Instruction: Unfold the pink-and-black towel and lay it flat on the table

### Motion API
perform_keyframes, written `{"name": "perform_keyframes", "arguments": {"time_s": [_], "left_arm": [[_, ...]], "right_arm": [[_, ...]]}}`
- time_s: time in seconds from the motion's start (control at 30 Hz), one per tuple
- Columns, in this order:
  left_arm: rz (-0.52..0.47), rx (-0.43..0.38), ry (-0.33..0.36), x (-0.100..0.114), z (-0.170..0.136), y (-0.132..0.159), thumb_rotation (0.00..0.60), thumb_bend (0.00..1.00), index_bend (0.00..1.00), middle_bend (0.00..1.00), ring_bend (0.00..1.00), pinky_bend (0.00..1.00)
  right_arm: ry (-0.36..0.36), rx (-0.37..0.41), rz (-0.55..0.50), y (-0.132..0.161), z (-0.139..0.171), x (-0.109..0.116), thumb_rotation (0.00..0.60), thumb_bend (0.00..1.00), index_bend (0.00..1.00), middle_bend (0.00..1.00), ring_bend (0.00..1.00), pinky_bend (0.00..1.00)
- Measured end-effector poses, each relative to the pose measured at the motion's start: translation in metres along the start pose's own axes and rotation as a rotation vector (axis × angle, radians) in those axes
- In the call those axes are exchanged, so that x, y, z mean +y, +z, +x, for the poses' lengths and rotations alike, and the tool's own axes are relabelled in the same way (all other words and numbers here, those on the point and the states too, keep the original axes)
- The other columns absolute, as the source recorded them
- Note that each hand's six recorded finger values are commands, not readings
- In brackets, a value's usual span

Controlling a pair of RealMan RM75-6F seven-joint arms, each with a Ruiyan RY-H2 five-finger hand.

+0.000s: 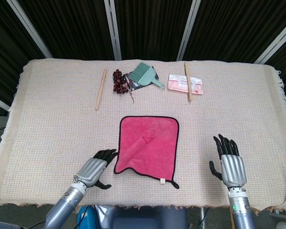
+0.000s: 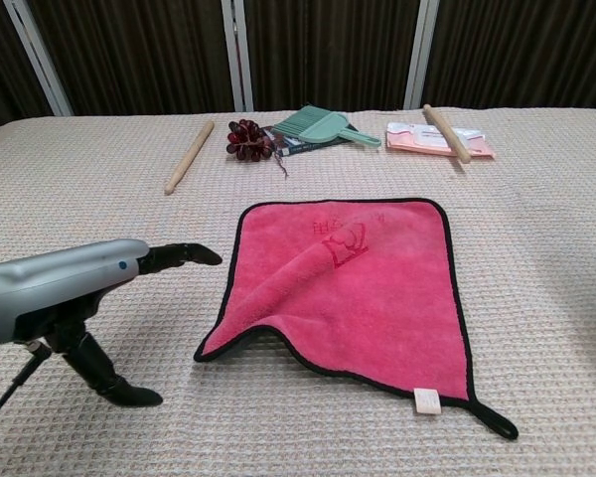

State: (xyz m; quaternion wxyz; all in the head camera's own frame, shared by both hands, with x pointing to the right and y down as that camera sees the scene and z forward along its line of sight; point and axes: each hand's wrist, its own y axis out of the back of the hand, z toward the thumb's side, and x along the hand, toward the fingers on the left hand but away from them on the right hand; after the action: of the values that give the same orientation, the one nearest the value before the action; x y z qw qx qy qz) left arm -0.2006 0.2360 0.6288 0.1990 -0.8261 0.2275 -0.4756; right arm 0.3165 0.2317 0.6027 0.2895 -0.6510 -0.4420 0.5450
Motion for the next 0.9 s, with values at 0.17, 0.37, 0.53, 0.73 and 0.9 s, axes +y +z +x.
{"name": "perform_keyframes", "arguments": {"time_s": [0.17,0.37,0.53,0.73,0.9], "left_arm": [[-0.009,0.001,0.036,0.009,-0.019,-0.007,0.600,0.09,0.03,0.00,0.00,0.00],[0.004,0.039,0.132,0.027,-0.051,-0.032,0.600,0.09,0.05,0.00,0.00,0.00],[0.031,0.083,0.185,0.040,-0.080,-0.057,0.600,0.09,0.05,0.00,0.00,0.00],[0.061,0.124,0.268,0.066,-0.102,-0.075,0.600,0.09,0.05,0.00,0.00,0.00],[0.009,0.126,0.313,0.079,-0.113,-0.079,0.600,0.09,0.05,0.00,0.00,0.00]], "right_arm": [[0.004,0.031,-0.008,0.005,0.006,0.004,0.600,0.39,0.07,0.00,0.00,0.00],[0.043,0.081,0.011,0.012,0.017,0.000,0.600,0.35,0.10,0.00,0.00,0.00],[0.079,0.112,0.020,0.018,0.022,-0.007,0.600,0.35,0.14,0.00,0.00,0.00],[0.129,0.163,0.053,0.028,0.032,-0.013,0.600,0.89,0.19,0.00,0.00,0.00],[0.175,0.190,0.083,0.031,0.036,-0.021,0.600,1.00,0.20,0.00,0.00,0.00]]}}
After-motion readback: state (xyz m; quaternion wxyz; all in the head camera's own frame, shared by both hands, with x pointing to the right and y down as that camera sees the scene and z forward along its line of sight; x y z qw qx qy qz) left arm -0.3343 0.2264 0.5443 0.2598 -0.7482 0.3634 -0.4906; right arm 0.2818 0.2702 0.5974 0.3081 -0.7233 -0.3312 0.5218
